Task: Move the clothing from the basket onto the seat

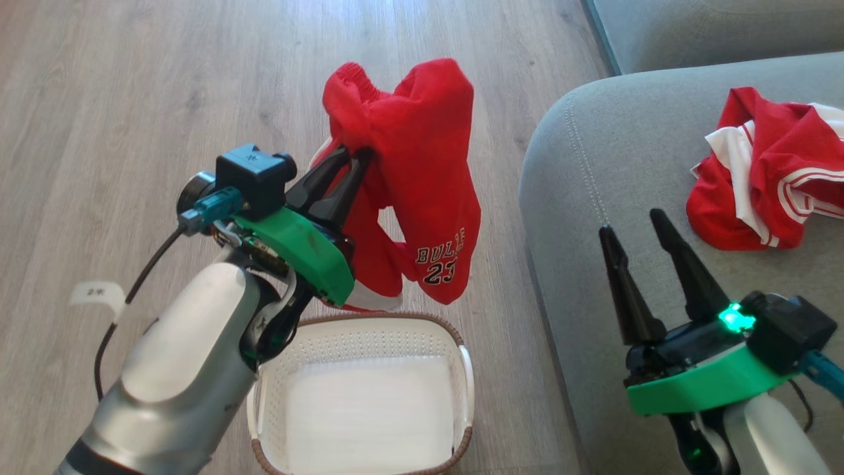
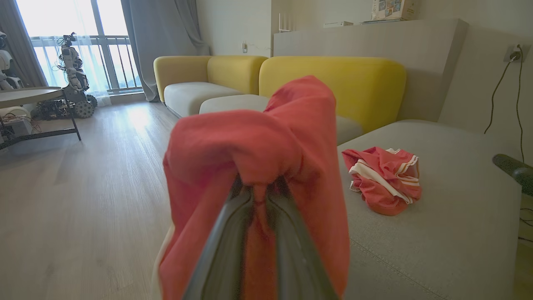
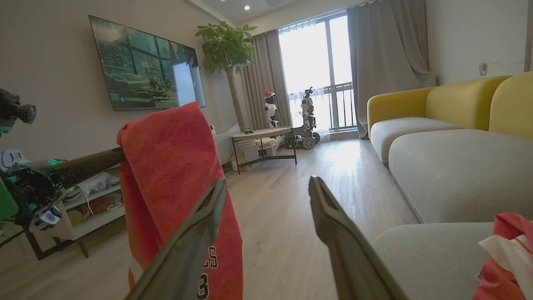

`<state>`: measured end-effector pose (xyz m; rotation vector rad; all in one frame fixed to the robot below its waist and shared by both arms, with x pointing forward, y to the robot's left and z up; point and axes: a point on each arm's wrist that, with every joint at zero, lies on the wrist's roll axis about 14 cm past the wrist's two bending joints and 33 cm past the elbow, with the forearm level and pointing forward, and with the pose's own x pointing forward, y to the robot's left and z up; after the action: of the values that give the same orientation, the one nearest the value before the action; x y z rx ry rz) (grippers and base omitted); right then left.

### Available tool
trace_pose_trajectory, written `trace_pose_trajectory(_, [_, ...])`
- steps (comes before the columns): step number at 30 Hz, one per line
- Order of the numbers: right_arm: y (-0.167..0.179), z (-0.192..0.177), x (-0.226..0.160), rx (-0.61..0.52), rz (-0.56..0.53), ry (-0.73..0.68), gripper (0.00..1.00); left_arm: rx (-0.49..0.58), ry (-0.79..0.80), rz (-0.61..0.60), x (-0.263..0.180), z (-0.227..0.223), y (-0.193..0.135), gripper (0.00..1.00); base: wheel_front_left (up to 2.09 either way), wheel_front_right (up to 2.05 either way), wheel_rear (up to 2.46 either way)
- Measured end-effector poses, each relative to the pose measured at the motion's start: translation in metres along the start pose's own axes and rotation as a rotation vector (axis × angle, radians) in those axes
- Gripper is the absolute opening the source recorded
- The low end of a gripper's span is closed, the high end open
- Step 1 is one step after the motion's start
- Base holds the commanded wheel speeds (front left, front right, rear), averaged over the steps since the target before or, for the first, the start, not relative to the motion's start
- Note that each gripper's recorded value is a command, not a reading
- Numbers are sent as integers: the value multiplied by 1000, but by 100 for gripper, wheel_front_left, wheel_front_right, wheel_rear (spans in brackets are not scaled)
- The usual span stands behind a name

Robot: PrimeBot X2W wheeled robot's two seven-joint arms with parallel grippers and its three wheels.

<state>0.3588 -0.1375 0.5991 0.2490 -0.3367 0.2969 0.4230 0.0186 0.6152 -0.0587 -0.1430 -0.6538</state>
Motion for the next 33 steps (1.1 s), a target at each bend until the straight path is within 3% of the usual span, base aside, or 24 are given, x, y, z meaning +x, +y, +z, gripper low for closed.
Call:
trace_pose_trajectory(12, [23, -29, -3, 53, 59, 88, 100, -5, -23, -17, 4, 14, -7, 0, 0, 0, 0])
trace_pose_trajectory(33, [103, -96, 41, 79, 369, 324, 100, -8, 10, -86, -11, 9, -35, 0, 0, 0, 0])
